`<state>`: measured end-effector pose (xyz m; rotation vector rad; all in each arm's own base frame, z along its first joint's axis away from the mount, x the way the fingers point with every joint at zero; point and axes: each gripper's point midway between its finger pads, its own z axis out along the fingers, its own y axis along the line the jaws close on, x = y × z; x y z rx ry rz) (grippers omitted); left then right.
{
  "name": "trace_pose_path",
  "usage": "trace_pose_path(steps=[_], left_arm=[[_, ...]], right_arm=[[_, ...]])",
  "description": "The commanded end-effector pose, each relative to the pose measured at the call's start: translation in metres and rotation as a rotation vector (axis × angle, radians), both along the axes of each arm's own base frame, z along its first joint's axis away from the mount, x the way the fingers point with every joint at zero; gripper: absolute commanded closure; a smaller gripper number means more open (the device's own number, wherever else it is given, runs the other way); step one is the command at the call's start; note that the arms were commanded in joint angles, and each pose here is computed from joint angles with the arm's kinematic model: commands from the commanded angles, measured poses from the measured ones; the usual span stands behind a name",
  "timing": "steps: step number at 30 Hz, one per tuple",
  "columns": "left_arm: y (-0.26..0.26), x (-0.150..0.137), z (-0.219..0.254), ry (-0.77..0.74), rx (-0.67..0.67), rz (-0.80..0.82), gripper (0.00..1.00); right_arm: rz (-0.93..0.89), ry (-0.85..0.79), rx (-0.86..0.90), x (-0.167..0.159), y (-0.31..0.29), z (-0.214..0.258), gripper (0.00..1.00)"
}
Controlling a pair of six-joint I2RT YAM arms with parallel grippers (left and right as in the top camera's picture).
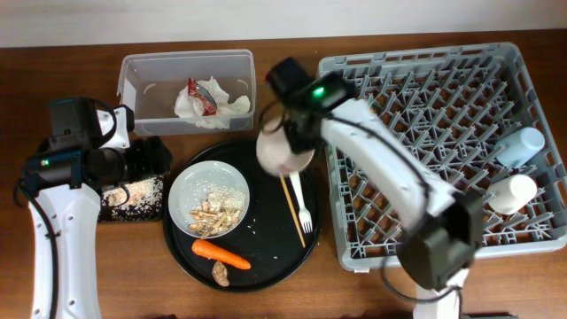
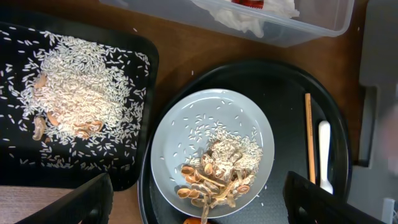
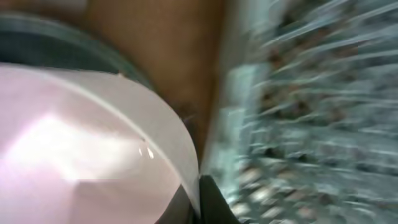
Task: Sort waste into correct bins and load items into the dishwasher rack
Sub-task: 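Place the pink bowl upside down in the rack with the right gripper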
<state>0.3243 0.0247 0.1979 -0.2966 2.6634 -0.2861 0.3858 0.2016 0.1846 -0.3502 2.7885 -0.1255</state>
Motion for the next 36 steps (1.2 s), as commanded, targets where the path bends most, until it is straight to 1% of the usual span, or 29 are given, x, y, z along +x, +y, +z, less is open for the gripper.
trace_pose_path(steps=[1, 2, 3, 5, 6, 9, 11, 14, 16, 19, 20, 21, 23, 24, 25, 27, 28, 29, 30, 31, 33, 36], left_arm=[[0.002, 0.001, 0.000, 0.001, 0.002, 0.015, 0.13], [0.002, 0.001, 0.000, 0.001, 0.002, 0.015, 0.13], [0.002, 0.001, 0.000, 0.001, 0.002, 0.015, 0.13], [0.002, 0.001, 0.000, 0.001, 0.002, 0.015, 0.13], [0.002, 0.001, 0.000, 0.001, 0.002, 0.015, 0.13], [0.002, 0.001, 0.000, 0.001, 0.001, 0.014, 0.13], [0.002, 0.001, 0.000, 0.001, 0.001, 0.014, 0.13], [0.002, 0.000, 0.000, 0.004, 0.001, 0.014, 0.13], [0.002, 0.000, 0.000, 0.002, 0.001, 0.014, 0.13], [0.002, 0.001, 0.000, 0.002, 0.002, 0.015, 0.13], [0.002, 0.001, 0.000, 0.002, 0.002, 0.015, 0.13], [0.002, 0.001, 0.000, 0.002, 0.002, 0.015, 0.13], [0.002, 0.000, 0.000, 0.002, 0.001, 0.015, 0.13], [0.002, 0.001, 0.000, 0.001, 0.001, 0.014, 0.13], [0.002, 0.001, 0.000, 0.001, 0.001, 0.014, 0.13], [0.002, 0.001, 0.001, 0.001, -0.001, 0.013, 0.13], [0.002, 0.001, 0.000, 0.001, -0.002, 0.013, 0.13], [0.002, 0.001, 0.000, 0.001, -0.002, 0.013, 0.13], [0.002, 0.001, 0.000, 0.001, -0.002, 0.013, 0.13], [0.002, 0.001, 0.000, 0.001, -0.002, 0.013, 0.13], [0.002, 0.001, 0.000, 0.001, -0.002, 0.013, 0.13], [0.002, 0.000, 0.000, 0.002, -0.002, 0.013, 0.13]], right_arm=[[-0.278, -0.346, -0.274, 0.023, -0.123, 0.108, 0.96], [-0.463, -0.430, -0.442, 0.017, -0.181, 0.133, 0.96], [-0.531, -0.446, -0.514, 0.011, -0.204, 0.141, 0.96], [-0.684, -0.469, -0.606, -0.011, -0.242, 0.154, 0.96], [-0.842, -0.493, -0.622, -0.033, -0.264, 0.158, 0.96], [-0.917, -0.538, -0.646, -0.045, -0.285, 0.171, 0.96], [-0.978, -0.617, -0.693, -0.045, -0.302, 0.186, 0.96], [-1.132, -0.760, -0.804, -0.049, -0.343, 0.214, 0.96], [-1.176, -0.741, -0.829, -0.059, -0.361, 0.215, 0.96], [-1.191, -0.741, -0.822, -0.086, -0.364, 0.231, 0.96], [-1.206, -0.755, -0.812, -0.099, -0.364, 0.238, 0.96], [-1.242, -0.800, -0.787, -0.125, -0.365, 0.254, 0.96], [-1.281, -0.872, -0.776, -0.147, -0.367, 0.272, 0.96], [-1.310, -0.944, -0.794, -0.151, -0.368, 0.285, 0.96], [-1.322, -0.994, -0.832, -0.142, -0.369, 0.295, 0.96], [-1.277, -0.967, -0.851, -0.093, -0.368, 0.293, 0.96], [-1.199, -0.912, -0.844, -0.054, -0.367, 0.282, 0.96], [-1.125, -0.859, -0.847, -0.024, -0.367, 0.269, 0.96], [-1.074, -0.810, -0.869, 0.000, -0.369, 0.254, 0.96], [-1.050, -0.764, -0.885, 0.016, -0.373, 0.234, 0.96], [-1.036, -0.692, -0.903, 0.033, -0.388, 0.202, 0.96], [-1.091, -0.622, -0.881, 0.038, -0.426, 0.166, 0.96]])
